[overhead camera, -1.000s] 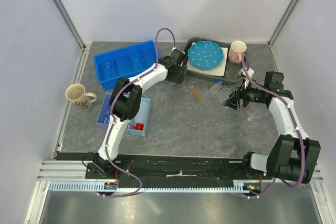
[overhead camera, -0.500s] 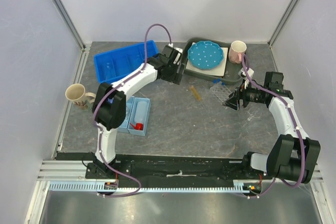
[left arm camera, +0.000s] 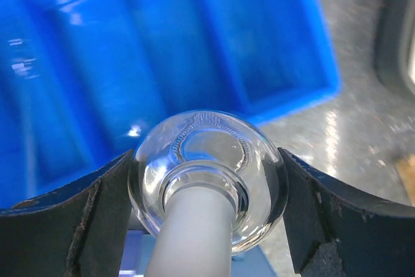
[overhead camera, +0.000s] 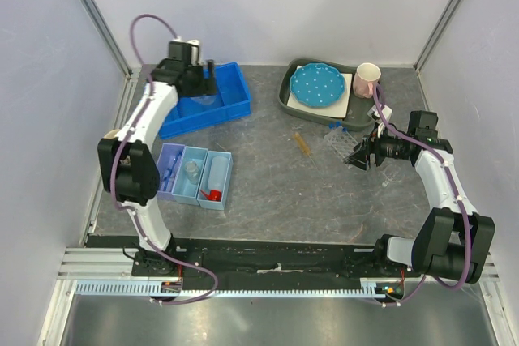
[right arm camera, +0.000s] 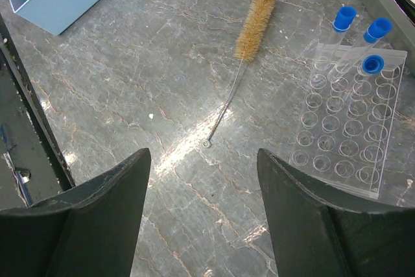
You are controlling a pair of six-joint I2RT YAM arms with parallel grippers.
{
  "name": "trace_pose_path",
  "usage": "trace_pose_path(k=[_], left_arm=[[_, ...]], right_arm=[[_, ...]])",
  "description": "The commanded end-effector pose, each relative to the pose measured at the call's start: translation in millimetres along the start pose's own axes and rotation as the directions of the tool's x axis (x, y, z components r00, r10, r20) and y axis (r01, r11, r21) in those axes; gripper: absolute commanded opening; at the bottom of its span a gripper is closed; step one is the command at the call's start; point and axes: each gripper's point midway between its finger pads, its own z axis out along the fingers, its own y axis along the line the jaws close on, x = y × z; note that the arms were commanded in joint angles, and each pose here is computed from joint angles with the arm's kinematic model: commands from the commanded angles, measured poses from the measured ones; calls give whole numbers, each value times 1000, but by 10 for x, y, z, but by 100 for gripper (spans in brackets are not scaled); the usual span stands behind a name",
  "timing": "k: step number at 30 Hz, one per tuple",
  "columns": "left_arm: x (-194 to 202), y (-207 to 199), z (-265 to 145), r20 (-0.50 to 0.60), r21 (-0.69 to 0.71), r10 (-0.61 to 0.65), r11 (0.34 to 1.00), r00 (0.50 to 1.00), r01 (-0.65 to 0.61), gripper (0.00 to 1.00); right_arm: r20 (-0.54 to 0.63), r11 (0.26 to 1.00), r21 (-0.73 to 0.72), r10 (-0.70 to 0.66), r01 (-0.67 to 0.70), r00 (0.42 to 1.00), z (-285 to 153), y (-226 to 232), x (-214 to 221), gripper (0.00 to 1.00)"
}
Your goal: Organize the chemistry lab equipment
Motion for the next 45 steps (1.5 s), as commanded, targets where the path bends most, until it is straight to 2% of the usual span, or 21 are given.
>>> trace_pose_path(k=[1,5,8,9,17,25,28,30,33,34,37,45], left_arm=[[-341,546,-71,71,-57,-147,987,987,151,40],[-346,931,175,53,-133,-196,970,979,201,41],[-525,1098,207,82,-166,-197,964,977,209,41],[-443,1143,310,51,-179,-200,962,978,206,41],[-356,1344,630,14,-245,-158,957,987,157,43],[-230,1357,812,-62,-177,0,984,998,-11,43],[-189,1439,828,-81,-180,34,983,996,-48,43],[-144,1398,849,-94,-130,55,989,994,-67,43],[-107,1373,877,-103,-111,58,991,993,-69,45],[-110,1523,849,-100,-129,36,990,994,-49,45],[-82,1549,872,-108,-136,35,989,994,-49,48],[-2,1528,943,-126,-120,17,992,992,-32,59]], right_arm=[[35,998,-13,-59,59,998,-24,-20,-170,74],[34,998,-15,-60,61,998,-25,-18,-173,74],[33,998,-12,-62,62,998,-28,-19,-171,74],[35,998,-13,-65,65,997,-29,-17,-177,74],[33,998,-16,-61,62,998,-28,-13,-171,74],[30,998,-18,-59,59,998,-24,-16,-162,74],[28,998,-18,-58,58,998,-22,-22,-158,74],[29,998,-21,-58,59,998,-24,-13,-160,74],[29,998,-24,-57,58,998,-21,-12,-161,74],[30,998,-26,-57,58,998,-23,-6,-163,74],[31,998,-27,-58,59,998,-23,-4,-165,74],[31,998,-26,-59,60,998,-29,-5,-170,74]])
